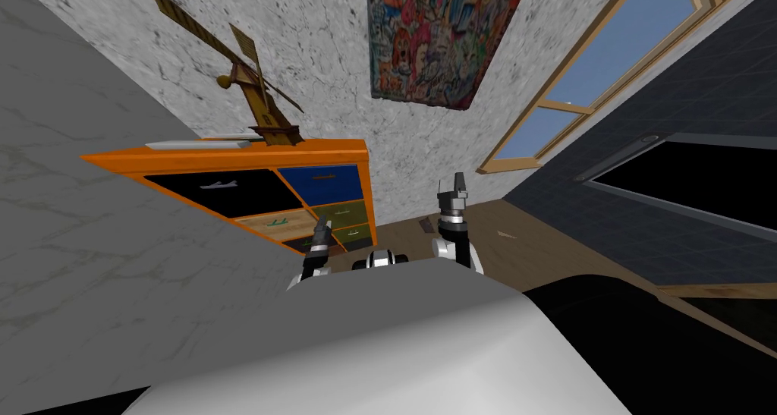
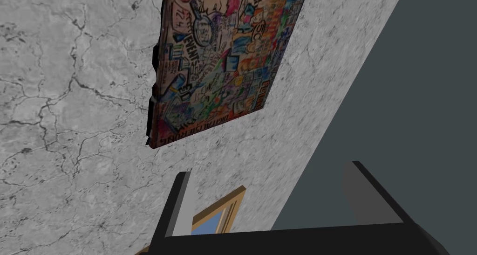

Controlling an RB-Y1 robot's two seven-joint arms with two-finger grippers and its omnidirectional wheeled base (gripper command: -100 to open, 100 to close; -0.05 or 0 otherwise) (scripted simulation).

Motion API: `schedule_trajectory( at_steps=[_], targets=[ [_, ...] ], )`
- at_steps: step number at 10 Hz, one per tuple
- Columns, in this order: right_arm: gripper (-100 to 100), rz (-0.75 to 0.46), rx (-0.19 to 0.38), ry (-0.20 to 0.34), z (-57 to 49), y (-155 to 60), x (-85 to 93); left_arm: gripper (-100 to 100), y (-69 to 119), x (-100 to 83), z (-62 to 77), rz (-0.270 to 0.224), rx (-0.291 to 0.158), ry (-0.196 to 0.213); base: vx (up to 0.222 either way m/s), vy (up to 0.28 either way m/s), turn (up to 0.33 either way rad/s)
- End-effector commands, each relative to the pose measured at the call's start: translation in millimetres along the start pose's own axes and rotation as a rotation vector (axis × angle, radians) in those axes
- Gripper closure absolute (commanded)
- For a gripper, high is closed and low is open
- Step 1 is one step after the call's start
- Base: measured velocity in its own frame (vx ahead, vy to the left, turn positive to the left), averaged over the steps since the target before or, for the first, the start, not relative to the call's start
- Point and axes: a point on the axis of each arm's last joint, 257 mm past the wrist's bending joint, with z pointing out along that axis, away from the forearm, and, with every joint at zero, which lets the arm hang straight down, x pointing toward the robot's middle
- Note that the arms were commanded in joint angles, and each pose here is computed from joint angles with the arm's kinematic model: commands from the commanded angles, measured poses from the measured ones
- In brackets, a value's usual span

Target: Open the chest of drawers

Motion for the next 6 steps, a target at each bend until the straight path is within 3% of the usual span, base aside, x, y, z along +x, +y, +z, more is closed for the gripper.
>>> schedule_trajectory(
  at_steps=[1,6],
  targets=[
    [0,0.000,0.000,0.000,0.0,0.0,0.0,-100,17.3,7.2,-5.5,-0.026,-0.026,-0.015,0.051,-0.046,-0.004],
    [0,0.000,0.000,0.000,0.0,0.0,0.0,-100,34.6,31.4,-11.5,-0.114,-0.057,-0.065,0.037,-0.040,-0.004]
  ],
)
